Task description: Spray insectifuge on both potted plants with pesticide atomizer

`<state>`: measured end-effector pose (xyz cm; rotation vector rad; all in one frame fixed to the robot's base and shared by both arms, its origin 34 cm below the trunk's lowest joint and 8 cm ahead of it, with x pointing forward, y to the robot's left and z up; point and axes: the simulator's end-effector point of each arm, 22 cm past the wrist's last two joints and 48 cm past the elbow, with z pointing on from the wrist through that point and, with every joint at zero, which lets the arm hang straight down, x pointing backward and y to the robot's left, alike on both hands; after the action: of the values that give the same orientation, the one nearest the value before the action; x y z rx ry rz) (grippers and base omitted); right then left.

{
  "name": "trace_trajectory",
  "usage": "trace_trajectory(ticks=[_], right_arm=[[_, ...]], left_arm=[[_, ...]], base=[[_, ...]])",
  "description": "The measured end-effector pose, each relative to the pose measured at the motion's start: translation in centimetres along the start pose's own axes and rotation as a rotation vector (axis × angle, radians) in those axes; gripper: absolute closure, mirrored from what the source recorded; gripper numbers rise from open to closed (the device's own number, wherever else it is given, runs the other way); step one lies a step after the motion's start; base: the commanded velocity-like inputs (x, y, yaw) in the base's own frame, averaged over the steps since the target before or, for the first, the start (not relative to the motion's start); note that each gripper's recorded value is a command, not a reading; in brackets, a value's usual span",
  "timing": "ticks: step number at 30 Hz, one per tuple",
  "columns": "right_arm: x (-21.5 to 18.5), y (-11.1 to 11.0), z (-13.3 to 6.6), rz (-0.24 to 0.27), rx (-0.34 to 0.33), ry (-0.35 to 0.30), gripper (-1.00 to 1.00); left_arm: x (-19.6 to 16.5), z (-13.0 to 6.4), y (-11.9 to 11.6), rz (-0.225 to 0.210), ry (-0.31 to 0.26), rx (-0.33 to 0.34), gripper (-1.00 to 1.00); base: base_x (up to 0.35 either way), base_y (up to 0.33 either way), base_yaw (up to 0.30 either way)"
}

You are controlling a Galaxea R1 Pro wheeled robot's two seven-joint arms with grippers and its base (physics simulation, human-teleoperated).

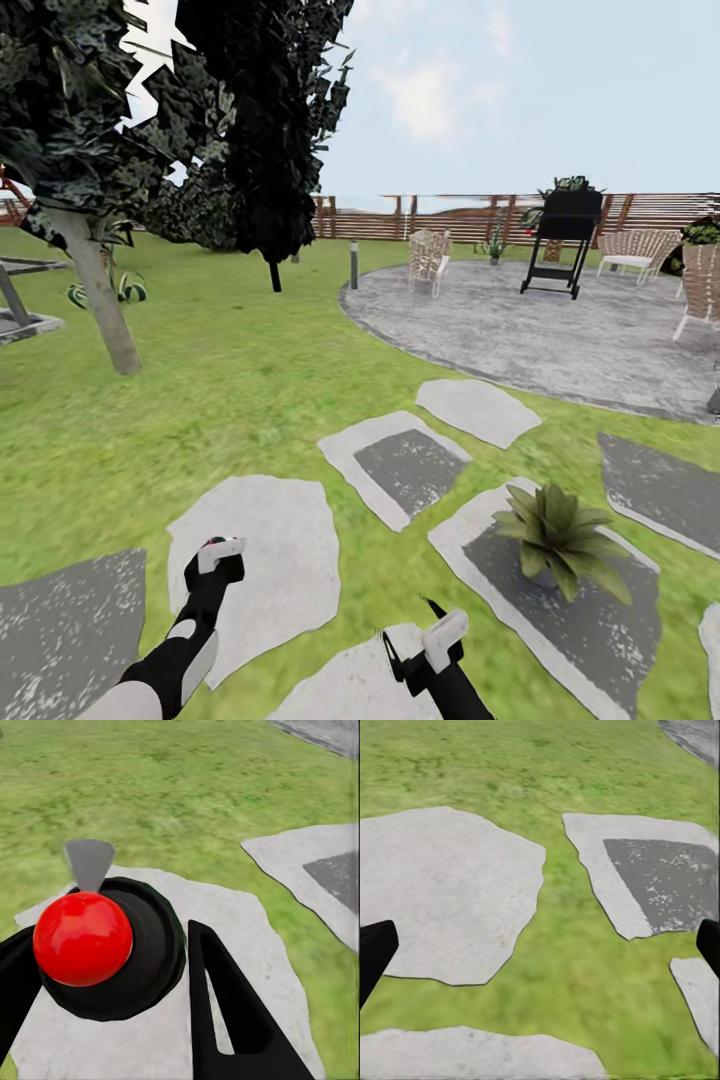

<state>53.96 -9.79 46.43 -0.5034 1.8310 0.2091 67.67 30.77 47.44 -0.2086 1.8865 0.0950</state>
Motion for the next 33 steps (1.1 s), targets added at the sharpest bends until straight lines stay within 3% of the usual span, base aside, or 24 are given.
trace_trajectory(ticks=[4,8,13,21,26,33], right_arm=[[0.2,-0.1,-0.1,-0.001,0.002,0.006,-1.00],[0.3,-0.1,-0.1,-0.002,0.001,0.007,-1.00],[0.1,-0.1,-0.1,-0.002,0.002,0.003,-1.00],[-0.3,-0.3,-0.1,-0.005,0.005,-0.006,-1.00],[-0.2,-0.3,-0.1,-0.006,0.006,-0.005,-1.00],[0.0,-0.2,-0.2,-0.005,0.004,0.001,-1.00]], left_arm=[[-1.9,0.3,-0.1,0.000,-0.041,0.008,1.00],[-1.3,-0.4,0.1,0.008,-0.042,0.010,1.00],[0.8,-1.5,1.1,0.024,-0.009,0.002,1.00],[2.3,-2.4,0.4,0.041,0.016,0.027,1.00],[5.5,-4.4,1.1,0.051,0.066,0.024,1.00],[5.3,-4.6,1.5,0.057,0.061,0.022,1.00]], base=[[-0.001,0.001,-0.286],[0.000,0.000,-0.288],[0.000,0.000,-0.288],[0.000,0.000,-0.288],[0.000,0.000,-0.289],[0.000,0.000,-0.293]])
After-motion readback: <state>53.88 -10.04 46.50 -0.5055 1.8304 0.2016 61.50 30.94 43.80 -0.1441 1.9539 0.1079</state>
